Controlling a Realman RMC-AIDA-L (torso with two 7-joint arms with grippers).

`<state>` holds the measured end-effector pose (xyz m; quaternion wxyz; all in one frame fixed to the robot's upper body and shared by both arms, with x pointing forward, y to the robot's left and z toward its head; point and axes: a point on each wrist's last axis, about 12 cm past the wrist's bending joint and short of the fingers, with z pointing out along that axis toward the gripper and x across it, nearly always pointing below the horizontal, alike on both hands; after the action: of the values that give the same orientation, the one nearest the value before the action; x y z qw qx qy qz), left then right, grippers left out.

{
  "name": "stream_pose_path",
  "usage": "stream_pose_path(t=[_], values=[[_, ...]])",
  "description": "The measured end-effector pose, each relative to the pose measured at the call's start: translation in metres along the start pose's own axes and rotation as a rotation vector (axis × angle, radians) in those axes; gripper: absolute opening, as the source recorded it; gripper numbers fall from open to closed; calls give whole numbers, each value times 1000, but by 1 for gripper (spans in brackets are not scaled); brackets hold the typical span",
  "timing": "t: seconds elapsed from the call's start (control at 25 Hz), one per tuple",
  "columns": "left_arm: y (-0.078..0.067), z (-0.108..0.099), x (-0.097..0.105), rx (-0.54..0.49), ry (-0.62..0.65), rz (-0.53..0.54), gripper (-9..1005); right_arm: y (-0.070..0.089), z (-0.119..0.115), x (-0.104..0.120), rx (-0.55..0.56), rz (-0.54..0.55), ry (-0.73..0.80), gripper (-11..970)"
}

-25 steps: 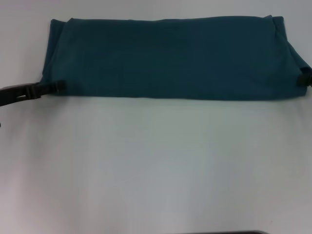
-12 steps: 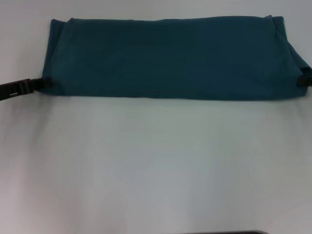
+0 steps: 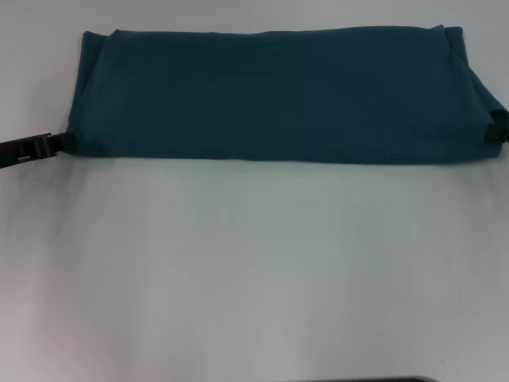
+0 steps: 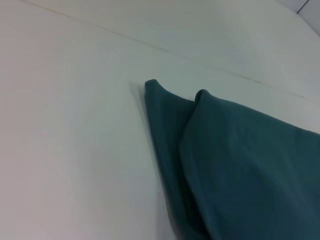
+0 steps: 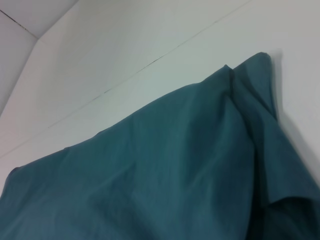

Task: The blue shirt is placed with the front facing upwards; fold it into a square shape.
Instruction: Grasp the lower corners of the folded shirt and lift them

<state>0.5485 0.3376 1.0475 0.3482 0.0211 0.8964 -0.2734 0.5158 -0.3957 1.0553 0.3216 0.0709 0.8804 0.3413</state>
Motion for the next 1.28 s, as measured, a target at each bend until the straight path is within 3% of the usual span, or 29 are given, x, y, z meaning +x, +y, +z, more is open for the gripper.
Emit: stream_pose_path(t=[0.28,0.68,1.28], values=[[-2,0,-1,12,9,3,13,0,0,0,-2,0,0,33],[3,-16,-2,50,31,-12,14,-2,-6,6,-17,0,18,35],[9,-43,2,82,71,-21,13,-8,-27,32,-54,32,62,38]])
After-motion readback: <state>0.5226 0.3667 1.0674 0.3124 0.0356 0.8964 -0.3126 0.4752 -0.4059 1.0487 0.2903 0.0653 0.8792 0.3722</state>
